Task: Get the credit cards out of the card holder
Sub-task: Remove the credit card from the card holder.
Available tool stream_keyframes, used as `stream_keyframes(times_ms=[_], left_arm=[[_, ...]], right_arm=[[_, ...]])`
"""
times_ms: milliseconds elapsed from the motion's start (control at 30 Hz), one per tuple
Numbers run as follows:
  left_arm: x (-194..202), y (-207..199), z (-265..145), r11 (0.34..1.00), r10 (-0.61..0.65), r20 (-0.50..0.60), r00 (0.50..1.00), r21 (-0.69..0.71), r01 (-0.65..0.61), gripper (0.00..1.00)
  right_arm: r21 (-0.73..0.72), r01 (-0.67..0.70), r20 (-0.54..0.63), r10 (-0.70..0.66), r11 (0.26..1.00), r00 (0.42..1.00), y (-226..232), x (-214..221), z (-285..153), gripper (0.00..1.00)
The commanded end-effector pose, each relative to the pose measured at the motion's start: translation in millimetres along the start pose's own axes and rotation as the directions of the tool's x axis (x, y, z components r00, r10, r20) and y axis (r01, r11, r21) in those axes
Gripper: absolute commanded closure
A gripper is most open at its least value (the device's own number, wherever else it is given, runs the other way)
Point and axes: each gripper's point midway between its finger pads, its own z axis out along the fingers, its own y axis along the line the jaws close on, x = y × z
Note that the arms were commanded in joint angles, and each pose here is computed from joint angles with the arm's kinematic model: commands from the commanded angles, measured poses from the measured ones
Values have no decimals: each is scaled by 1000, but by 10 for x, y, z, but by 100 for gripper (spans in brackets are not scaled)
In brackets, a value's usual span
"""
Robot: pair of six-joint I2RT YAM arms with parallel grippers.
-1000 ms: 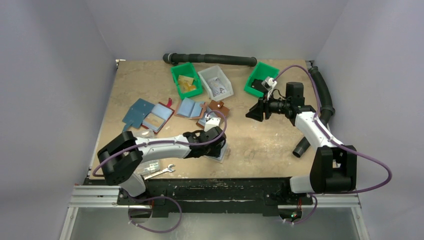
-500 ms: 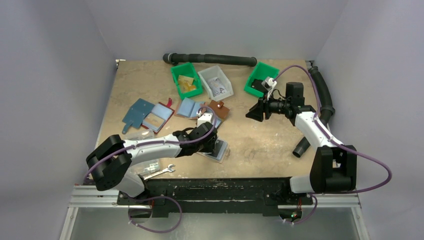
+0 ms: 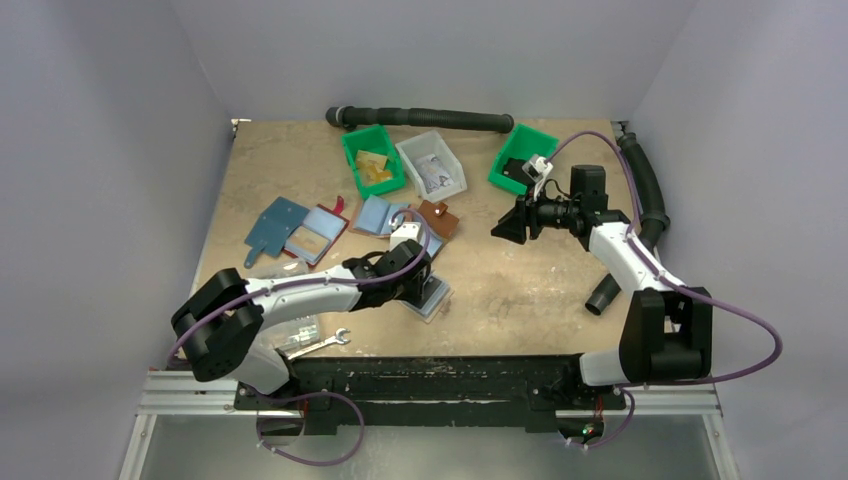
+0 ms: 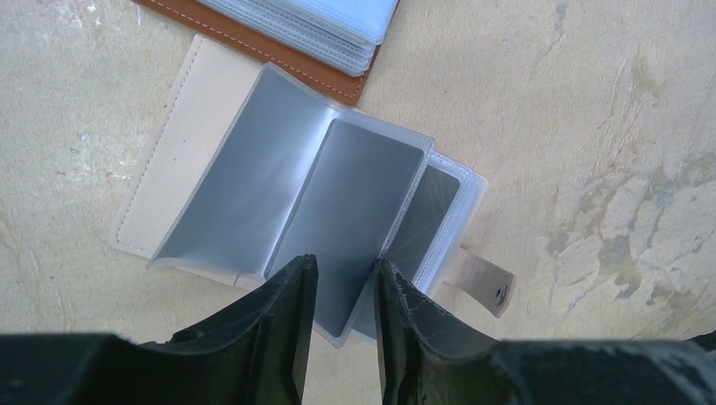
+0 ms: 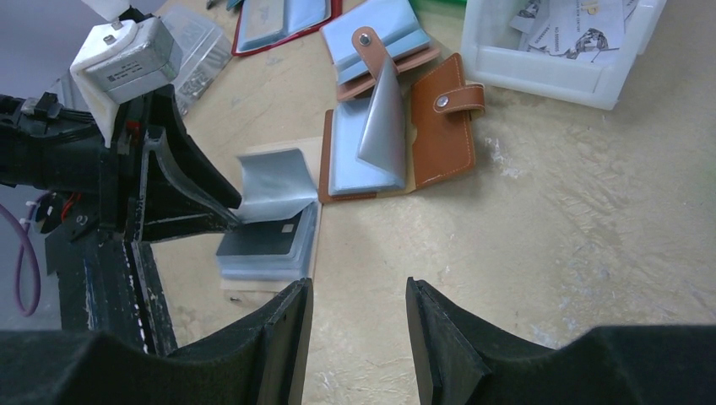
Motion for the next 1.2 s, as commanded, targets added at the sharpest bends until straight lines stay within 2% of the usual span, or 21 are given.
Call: stream_keyframes(times_ms=[0, 800, 1033, 1133, 1167], left_arm=[[-110, 146, -50, 999, 10, 39, 999, -43, -8, 66], [-228, 359, 54, 997, 0, 49, 999, -82, 4, 74], [-242, 347, 98, 999, -9, 38, 999, -53, 11, 84], [-234, 347, 119, 999, -24, 29, 999, -30, 25, 99], [-227, 348, 121, 999, -30, 25, 999, -21, 31, 100]], right_arm=[[-21, 45, 21, -44, 999, 999, 47, -136, -9, 48], [-27, 38, 16, -38, 999, 999, 47, -119, -4, 48], [-28, 36, 14, -36, 999, 999, 46, -114, -2, 48], [-32, 33, 12, -32, 999, 999, 50, -108, 5, 48], [-34, 30, 11, -30, 999, 999, 56, -105, 5, 48]])
